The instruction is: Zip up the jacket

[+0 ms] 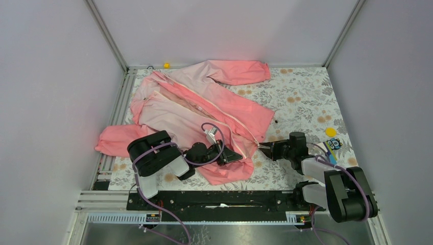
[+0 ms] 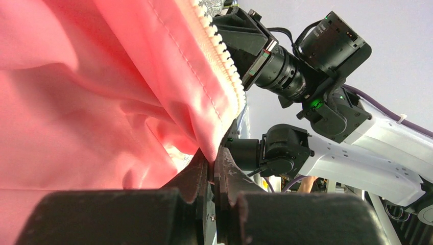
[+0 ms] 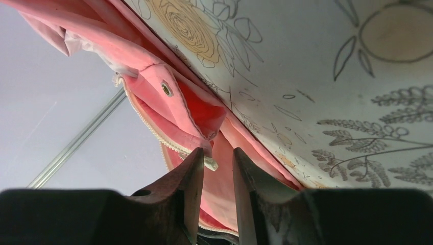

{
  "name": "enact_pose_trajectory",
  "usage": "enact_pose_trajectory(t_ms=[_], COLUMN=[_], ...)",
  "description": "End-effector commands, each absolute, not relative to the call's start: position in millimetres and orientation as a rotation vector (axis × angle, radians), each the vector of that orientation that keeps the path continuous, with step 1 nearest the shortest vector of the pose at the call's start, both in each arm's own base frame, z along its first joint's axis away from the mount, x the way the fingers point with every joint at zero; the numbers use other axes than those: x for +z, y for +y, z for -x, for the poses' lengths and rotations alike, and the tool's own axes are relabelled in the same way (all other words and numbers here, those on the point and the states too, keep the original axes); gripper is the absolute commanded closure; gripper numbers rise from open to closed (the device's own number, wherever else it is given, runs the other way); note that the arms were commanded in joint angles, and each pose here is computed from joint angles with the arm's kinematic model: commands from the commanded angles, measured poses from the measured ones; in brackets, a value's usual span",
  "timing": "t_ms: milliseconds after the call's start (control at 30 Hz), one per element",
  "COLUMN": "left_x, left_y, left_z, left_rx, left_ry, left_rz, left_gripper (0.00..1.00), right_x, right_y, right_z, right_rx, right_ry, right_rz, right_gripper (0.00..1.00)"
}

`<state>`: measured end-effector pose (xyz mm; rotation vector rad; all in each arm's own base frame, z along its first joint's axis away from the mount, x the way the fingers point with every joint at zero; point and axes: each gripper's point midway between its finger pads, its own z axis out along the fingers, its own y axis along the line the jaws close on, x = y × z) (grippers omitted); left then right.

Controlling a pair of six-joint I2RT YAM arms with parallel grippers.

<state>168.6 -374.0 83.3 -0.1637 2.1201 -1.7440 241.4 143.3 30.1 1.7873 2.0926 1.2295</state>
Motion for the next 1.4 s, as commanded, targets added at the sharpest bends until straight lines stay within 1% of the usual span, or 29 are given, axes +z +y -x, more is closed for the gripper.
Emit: enact_pose_trajectory(t_ms=[0,33,133,167,233,333,500,533,567,600,667,733,900,1000,1200,1367], left_x=[108.7,109.2,110.6,110.9,111.7,112.3,112.7,113.3,113.8,115.2,119.1,123.4,126.9,132.3,134.4,138.3], left_y=[-380.2,-380.5,-381.2,-381.4,-381.1,-380.1,-378.2,-378.1,-378.3,-378.6,-379.3,-380.4,-373.3,-371.1,-373.8,-374.8], left_z=[-168.6,-168.9,-168.6,-168.1,-168.2,-167.9,-167.5,-167.3,-167.0,-167.5,-167.9,-167.7,-168.8,-170.8,-179.4,-190.5], left_rx=[-1.797,-1.800,-1.802,-1.802,-1.803,-1.801,-1.799,-1.801,-1.804,-1.809,-1.827,-1.853,-1.888,-1.906,-1.851,-1.791], left_ry=[2.031,2.030,2.029,2.030,2.028,2.025,2.021,2.019,2.018,2.013,1.999,1.982,1.929,1.874,1.824,1.764], left_rz=[0.107,0.107,0.101,0.099,0.099,0.100,0.103,0.103,0.104,0.105,0.115,0.125,0.182,0.197,0.250,0.301], left_gripper=[1.00,1.00,1.00,1.00,1.00,1.00,1.00,1.00,1.00,1.00,1.00,1.00,1.00,1.00,1.00,1.00], right_x=[-0.3,1.4,3.2,2.9,4.6,6.3,7.5,7.3,7.3,7.9,10.4,15.9,38.7,64.1,95.8,114.5], right_y=[135.1,134.6,132.5,132.2,134.0,137.4,141.2,141.1,141.8,142.4,143.4,146.9,155.5,164.3,170.3,171.1], right_z=[-220.8,-224.8,-233.6,-235.4,-240.3,-245.4,-250.2,-250.2,-249.4,-249.0,-248.1,-248.0,-250.9,-252.0,-251.1,-248.4], right_rx=[1.103,1.109,1.104,1.103,1.129,1.169,1.207,1.208,1.213,1.220,1.232,1.252,1.329,1.464,1.596,1.668], right_ry=[2.122,2.112,2.086,2.083,2.070,2.055,2.049,2.049,2.052,2.054,2.069,2.116,2.156,2.091,1.997,1.925], right_rz=[-1.874,-1.855,-1.835,-1.837,-1.833,-1.846,-1.852,-1.852,-1.848,-1.837,-1.795,-1.665,-1.307,-1.155,-1.061,-1.044], right_gripper=[0.66,0.65,0.58,0.57,0.57,0.61,0.73,0.79,0.82,0.89,0.94,1.00,1.00,1.00,1.00,1.00])
